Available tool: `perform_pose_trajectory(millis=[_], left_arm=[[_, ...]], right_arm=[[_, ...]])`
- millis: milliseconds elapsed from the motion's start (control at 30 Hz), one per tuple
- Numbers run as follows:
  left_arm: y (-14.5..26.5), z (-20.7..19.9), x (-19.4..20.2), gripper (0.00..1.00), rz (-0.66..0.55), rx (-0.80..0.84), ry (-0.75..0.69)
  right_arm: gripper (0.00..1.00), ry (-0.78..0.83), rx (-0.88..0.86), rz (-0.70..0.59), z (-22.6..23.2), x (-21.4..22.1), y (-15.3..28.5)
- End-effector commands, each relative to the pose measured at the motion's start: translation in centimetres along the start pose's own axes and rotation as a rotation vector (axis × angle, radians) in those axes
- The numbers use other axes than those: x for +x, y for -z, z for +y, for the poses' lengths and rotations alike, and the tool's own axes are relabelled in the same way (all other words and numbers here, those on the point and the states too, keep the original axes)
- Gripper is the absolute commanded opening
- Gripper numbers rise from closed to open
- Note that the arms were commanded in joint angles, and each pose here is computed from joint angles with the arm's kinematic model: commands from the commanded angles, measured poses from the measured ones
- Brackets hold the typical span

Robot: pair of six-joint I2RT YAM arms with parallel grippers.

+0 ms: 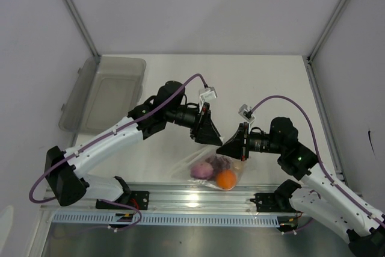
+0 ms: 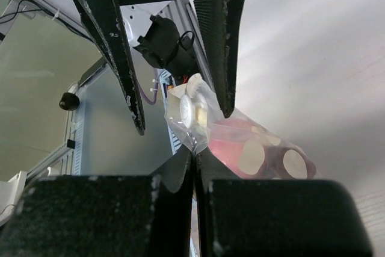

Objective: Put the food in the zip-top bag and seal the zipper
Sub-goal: Zip the zipper food storage bag at the center of the board.

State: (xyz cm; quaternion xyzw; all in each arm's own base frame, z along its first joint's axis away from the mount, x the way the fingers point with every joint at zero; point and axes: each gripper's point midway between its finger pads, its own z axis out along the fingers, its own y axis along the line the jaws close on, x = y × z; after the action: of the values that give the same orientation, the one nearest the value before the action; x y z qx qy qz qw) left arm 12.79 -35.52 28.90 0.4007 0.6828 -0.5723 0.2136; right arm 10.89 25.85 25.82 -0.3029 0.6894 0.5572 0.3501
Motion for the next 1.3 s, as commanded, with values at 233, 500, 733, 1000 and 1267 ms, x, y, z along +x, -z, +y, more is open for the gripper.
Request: perform_pose_trajectory(millis=[233, 500, 733, 1000, 1267], left_arm=[[-0.2, -1.1, -1.9, 0.38, -0.036, 0.049, 0.027], [-0.3, -0.6, -1.6, 0.25, -0.024, 0.025, 0.052], [-0.3, -0.2, -1.5, 0.1, -0.019, -0.002, 0.053], [0.1, 1.2, -1.3, 0.01, 0.003, -0.1, 0.056], [-0.1, 1.4, -0.7, 0.01, 0.02, -0.114, 0.06]], right_arm=[[0.0, -0.005, 0.028, -0.086, 0.6, -2.4, -0.1], [0.0, -0.015, 0.084, -0.111, -0.2, -2.7, 0.0], [0.0, -0.003, 0.127, -0.153, -0.5, -3.5, 0.2], [0.0, -0.057, 0.192, -0.256, -1.1, -5.0, 0.5], [0.0, -0.117, 0.281, -0.335, -2.2, -5.9, 1.1]])
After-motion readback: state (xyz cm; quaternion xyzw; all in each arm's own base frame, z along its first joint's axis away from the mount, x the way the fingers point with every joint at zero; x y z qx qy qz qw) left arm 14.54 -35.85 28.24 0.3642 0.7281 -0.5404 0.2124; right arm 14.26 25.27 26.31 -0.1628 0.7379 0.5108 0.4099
